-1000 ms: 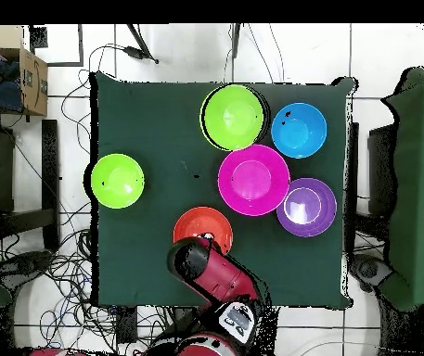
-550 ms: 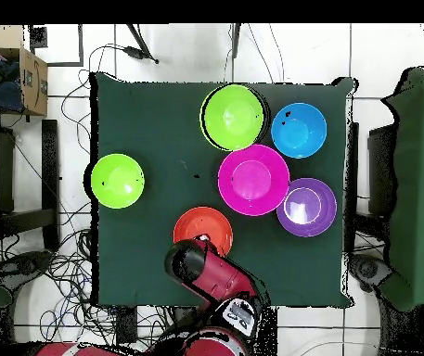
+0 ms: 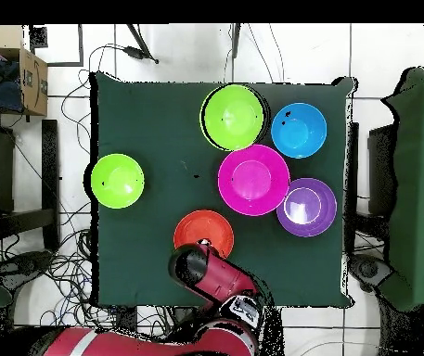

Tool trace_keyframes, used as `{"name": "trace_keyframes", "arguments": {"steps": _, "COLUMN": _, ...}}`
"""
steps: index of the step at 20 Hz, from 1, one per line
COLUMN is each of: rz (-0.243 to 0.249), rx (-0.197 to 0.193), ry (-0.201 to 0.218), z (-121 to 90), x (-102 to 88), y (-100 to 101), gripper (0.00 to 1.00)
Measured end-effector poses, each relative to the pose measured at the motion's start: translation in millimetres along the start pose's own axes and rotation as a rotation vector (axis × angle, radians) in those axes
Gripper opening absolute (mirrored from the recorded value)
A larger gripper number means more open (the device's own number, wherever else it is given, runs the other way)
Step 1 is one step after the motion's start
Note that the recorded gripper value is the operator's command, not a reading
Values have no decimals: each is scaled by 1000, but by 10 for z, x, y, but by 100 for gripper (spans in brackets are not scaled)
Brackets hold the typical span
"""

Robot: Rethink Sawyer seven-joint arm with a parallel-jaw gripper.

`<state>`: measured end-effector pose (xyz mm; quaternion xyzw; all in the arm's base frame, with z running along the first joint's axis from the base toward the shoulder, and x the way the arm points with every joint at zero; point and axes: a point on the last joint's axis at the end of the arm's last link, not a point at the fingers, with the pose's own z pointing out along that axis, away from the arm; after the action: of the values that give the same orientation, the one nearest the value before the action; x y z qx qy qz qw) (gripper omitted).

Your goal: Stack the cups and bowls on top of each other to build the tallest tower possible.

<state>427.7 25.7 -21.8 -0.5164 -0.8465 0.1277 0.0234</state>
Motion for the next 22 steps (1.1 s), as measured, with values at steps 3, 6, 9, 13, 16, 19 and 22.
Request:
{"name": "trace_keyframes", "arguments": {"steps": 3, "rz": -15, "rx": 2, "ry": -6, "z": 79, "x": 4, "y": -39, "gripper": 100}}
{"name": "trace_keyframes", "arguments": {"steps": 6, "rz": -29, "rx": -1, "ry": -13, "z": 150, "x": 9, "y": -68, "gripper": 100}}
{"name": "trace_keyframes", "arguments": {"steps": 9, "rz": -41, "rx": -3, "ry": -14, "z": 217, "x": 23, "y": -91, "gripper": 100}}
{"name": "trace_keyframes", "arguments": {"steps": 13, "rz": -59, "rx": -2, "ry": -6, "z": 334, "x": 77, "y": -124, "gripper": 100}}
{"name": "trace_keyframes", "arguments": {"steps": 16, "rz": -63, "rx": 0, "ry": -4, "z": 346, "x": 90, "y": -130, "gripper": 100}}
{"name": "trace_keyframes", "arguments": {"steps": 19, "rz": -63, "rx": -3, "ry": -6, "z": 333, "x": 87, "y": -123, "gripper": 100}}
{"name": "trace_keyframes", "arguments": {"steps": 22, "rz": -65, "rx": -7, "ry": -11, "z": 292, "x": 88, "y": -114, "gripper": 100}}
